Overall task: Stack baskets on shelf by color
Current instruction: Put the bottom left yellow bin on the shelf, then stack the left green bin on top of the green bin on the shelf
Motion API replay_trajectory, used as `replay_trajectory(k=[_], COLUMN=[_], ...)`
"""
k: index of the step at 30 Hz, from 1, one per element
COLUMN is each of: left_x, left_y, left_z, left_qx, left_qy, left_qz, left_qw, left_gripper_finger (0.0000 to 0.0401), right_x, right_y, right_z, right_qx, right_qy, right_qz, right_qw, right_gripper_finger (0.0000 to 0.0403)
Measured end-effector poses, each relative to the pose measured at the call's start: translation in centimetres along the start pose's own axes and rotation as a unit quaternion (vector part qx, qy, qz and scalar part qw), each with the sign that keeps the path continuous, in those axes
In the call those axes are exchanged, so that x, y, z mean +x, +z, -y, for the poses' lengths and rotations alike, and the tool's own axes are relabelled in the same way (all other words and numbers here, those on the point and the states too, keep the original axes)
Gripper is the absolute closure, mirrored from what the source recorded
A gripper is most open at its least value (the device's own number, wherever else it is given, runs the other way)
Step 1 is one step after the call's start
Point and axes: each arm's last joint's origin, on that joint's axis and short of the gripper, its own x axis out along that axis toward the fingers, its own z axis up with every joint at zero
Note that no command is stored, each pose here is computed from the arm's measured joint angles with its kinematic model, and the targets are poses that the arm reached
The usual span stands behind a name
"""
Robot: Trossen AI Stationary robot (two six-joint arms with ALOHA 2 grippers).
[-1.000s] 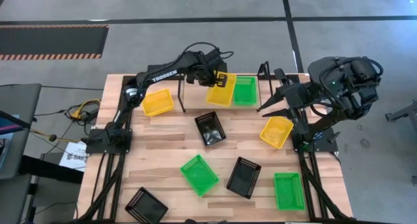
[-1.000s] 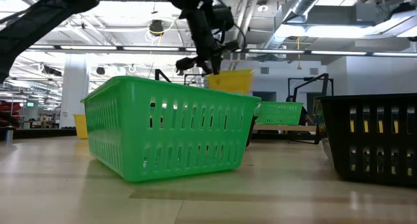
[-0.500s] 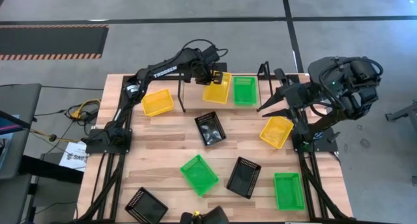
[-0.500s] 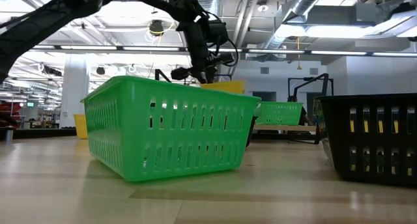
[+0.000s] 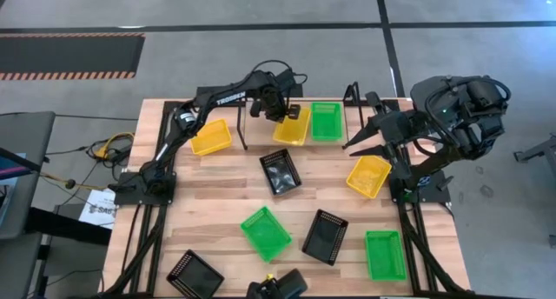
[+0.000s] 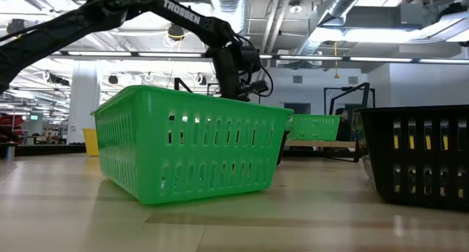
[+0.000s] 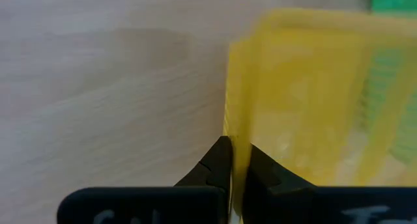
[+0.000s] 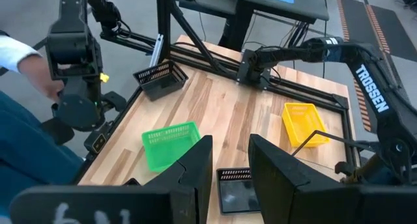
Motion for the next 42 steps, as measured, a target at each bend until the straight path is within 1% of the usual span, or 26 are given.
replay_trajectory(k=[2, 5, 8, 11, 14, 20, 22, 24, 27, 29, 31, 32, 34, 36, 38, 40, 42], left_x=[0.1, 0.1, -0.3, -0.7, -1.0, -1.6, -2.1, -3.1, -5.0, -6.5, -9.0, -10.4, -13.4, -16.0, -18.7, -21.9, -25.1], left_y=[0.1, 0.3, 0.4, 0.6, 0.6, 0.7, 0.9, 1.1, 1.6, 1.3, 0.7, 0.1, -1.0, -1.9, -3.0, -4.8, -7.6], left_z=[0.0, 0.3, 0.5, 0.7, 0.8, 1.1, 1.2, 1.3, 1.6, 1.7, 2.2, 2.4, 2.8, 2.4, 1.8, 1.4, 1.5], left_qx=[0.005, 0.039, 0.06, 0.076, 0.088, 0.094, 0.096, 0.097, 0.102, 0.109, 0.131, 0.145, 0.165, 0.169, 0.175, 0.185, 0.21], left_qy=[-0.005, -0.015, -0.019, -0.022, -0.025, -0.032, -0.043, -0.067, -0.117, -0.154, -0.171, -0.17, -0.15, -0.124, -0.112, -0.116, -0.13], left_qz=[-0.001, 0.013, 0.018, 0.03, 0.032, 0.038, 0.039, 0.029, 0.024, 0.024, 0.052, 0.069, 0.125, 0.166, 0.198, 0.227, 0.257], left_qw=[1.0, 0.999, 0.998, 0.996, 0.995, 0.994, 0.994, 0.993, 0.988, 0.982, 0.975, 0.972, 0.967, 0.964, 0.958, 0.949, 0.934], left_gripper_finger=[0.0401, 0.0401, 0.04, 0.0388, 0.0361, 0.0292, 0.0272, 0.0257, 0.0243, 0.0237, 0.0235, 0.0235, 0.0235, 0.0234, 0.0234, 0.0234, 0.0234], right_x=[0.0, 0.0, 0.0, 0.0, 0.0, 0.0, 0.0, 0.0, 0.0, 0.0, 0.0, 0.0, 0.0, 0.0, 0.0, 0.0, 0.0], right_y=[0.0, 0.0, 0.0, 0.0, 0.0, 0.0, -0.1, -0.1, -0.1, -0.1, -0.2, -0.2, -0.2, -0.2, -0.3, -0.4, -0.7], right_z=[0.0, 0.0, 0.0, 0.0, 0.0, 0.0, 0.0, 0.0, 0.0, 0.0, 0.0, 0.0, 0.0, 0.1, 0.2, 0.2, 0.1], right_qx=[0.0, -0.001, -0.001, -0.002, -0.002, -0.003, -0.003, -0.003, -0.002, -0.002, -0.002, -0.002, -0.002, 0.0, 0.002, 0.004, 0.006], right_qy=[0.0, 0.0, 0.0, 0.0, 0.0, 0.001, 0.001, 0.001, 0.002, 0.002, 0.002, 0.002, 0.001, -0.002, -0.003, -0.003, 0.0], right_qz=[0.0, 0.0, 0.0, 0.0, 0.0, -0.001, -0.004, -0.006, -0.007, -0.008, -0.009, -0.009, -0.01, -0.012, -0.014, -0.02, -0.033], right_qw=[1.0, 1.0, 1.0, 1.0, 1.0, 1.0, 1.0, 1.0, 1.0, 1.0, 1.0, 1.0, 1.0, 1.0, 1.0, 1.0, 0.999], right_gripper_finger=[0.0281, 0.0281, 0.0281, 0.0281, 0.0281, 0.0281, 0.0281, 0.0281, 0.0281, 0.0281, 0.0281, 0.0281, 0.0281, 0.0281, 0.0281, 0.0281, 0.0281])
